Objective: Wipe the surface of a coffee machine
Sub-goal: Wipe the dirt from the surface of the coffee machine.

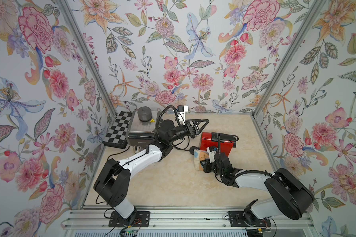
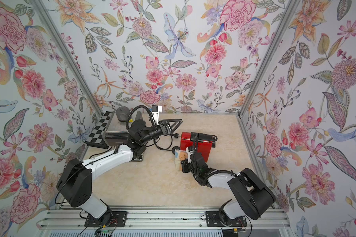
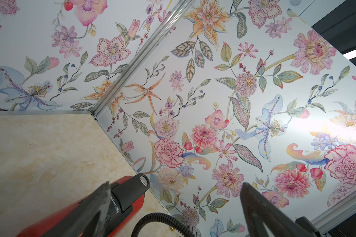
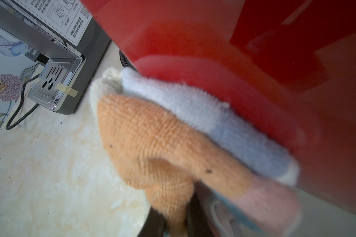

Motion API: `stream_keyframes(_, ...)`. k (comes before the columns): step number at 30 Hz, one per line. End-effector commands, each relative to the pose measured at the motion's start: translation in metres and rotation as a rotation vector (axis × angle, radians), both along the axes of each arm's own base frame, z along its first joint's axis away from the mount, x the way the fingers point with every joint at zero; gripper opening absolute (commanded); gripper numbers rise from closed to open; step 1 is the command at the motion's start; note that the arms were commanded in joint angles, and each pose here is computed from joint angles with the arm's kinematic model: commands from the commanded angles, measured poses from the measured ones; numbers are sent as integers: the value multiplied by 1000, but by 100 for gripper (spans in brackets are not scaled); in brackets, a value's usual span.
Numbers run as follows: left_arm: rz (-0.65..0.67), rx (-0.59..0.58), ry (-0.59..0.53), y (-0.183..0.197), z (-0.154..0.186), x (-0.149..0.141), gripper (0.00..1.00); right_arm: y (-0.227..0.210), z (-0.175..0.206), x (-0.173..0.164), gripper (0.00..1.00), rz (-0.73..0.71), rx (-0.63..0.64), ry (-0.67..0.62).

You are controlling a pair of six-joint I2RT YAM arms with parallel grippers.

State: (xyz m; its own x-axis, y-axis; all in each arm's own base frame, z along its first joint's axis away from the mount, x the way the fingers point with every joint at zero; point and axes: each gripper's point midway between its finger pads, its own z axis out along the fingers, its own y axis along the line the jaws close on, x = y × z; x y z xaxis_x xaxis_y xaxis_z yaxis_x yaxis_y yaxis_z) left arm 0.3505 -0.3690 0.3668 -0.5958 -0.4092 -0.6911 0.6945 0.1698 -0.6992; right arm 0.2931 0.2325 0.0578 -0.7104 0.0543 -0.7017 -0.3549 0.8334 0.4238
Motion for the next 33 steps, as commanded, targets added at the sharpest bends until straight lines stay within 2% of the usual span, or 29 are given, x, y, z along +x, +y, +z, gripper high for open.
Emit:
stream_keyframes(1,33,-24,-52,13,18,-2,99,9,24,17,0,-10,42,-80)
stream_keyframes(4,34,-22,-51,14,18,-1,99,8,40,19,0,-10,42,-117)
stream_keyframes(13,30,-29,-48,13,17,0,99,3,120,24,0,-8,65,-279)
stream_keyframes(16,27,-29,-48,12,18,0,99,0,127,24,0,-17,61,-294)
stream_keyframes(28,12,-34,-41,7,17,4,99,-11,39,2,0,-30,20,-114)
stream_keyframes(33,10,-22,-30,3,14,8,99,-22,19,-9,0,-63,7,-75)
